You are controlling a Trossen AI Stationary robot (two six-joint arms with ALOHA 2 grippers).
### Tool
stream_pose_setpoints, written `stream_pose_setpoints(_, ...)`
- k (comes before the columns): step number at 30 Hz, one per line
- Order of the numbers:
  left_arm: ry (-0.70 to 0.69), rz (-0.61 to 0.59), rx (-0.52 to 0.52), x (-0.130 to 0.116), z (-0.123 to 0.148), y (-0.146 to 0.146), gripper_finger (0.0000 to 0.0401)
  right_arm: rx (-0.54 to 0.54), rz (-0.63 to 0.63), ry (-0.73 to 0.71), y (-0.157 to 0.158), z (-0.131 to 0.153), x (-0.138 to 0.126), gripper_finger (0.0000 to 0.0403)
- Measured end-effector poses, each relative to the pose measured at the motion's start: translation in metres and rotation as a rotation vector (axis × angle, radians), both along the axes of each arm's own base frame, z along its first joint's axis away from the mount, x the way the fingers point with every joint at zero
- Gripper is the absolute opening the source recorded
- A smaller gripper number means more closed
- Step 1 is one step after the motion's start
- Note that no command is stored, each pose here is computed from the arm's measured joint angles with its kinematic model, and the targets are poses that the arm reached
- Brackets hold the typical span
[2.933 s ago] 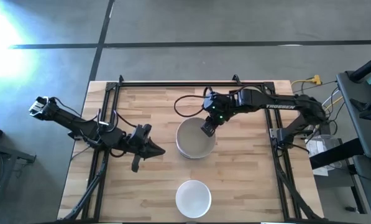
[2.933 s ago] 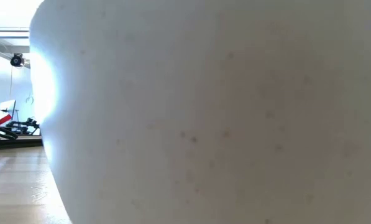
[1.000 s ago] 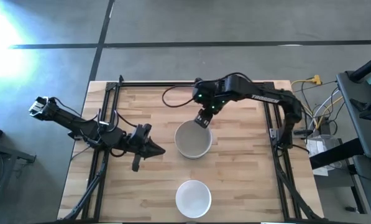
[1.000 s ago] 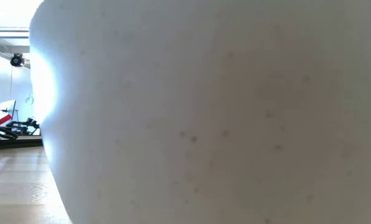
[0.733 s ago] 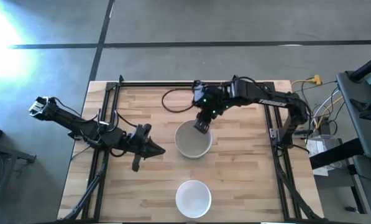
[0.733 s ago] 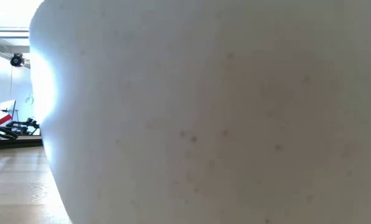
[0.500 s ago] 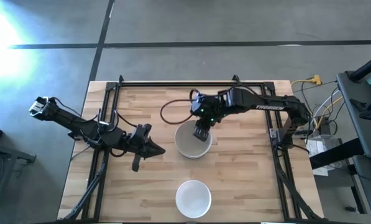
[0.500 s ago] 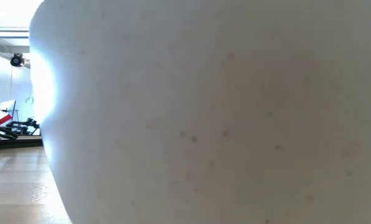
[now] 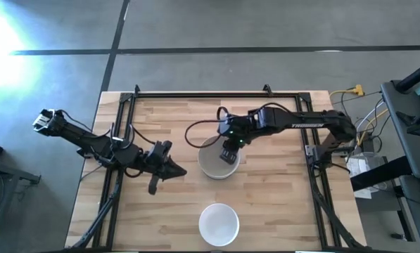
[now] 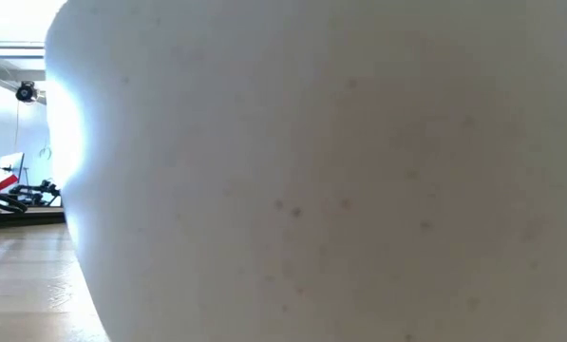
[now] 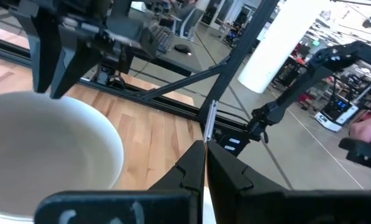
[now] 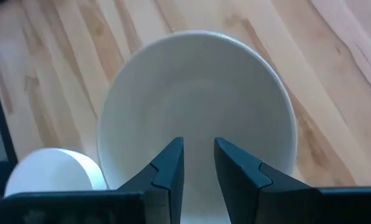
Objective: Nest bowls inside each other
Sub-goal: Stack the light brown bowl on top of the white bowl, then stack the white bowl on top of the light brown bowl
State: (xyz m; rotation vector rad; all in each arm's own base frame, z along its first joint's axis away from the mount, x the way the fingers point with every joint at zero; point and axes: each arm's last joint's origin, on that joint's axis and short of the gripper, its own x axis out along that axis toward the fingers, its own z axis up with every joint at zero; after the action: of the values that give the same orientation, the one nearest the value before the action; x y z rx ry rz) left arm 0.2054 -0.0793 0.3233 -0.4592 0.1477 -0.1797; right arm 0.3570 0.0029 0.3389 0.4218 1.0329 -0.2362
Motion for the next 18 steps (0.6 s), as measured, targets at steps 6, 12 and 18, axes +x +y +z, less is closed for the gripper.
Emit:
stream_pose_setpoints(6,0.007,-0.003,0.003,0.000,-0.001,0.000,0.0000,0.011,-0.033,-0.071,0.000,0.007,-0.013,0.0084)
stream_pose_setpoints(12,0.007,-0.003,0.003,0.000,-0.001,0.000,0.0000,0.011,-0.077,-0.101,0.000,0.010,-0.033,0.0084)
stream_pose_setpoints(18,0.006,-0.003,0.003,0.000,-0.001,0.000,0.0000,0.033,-0.120,-0.098,0.006,0.004,-0.053,0.0084)
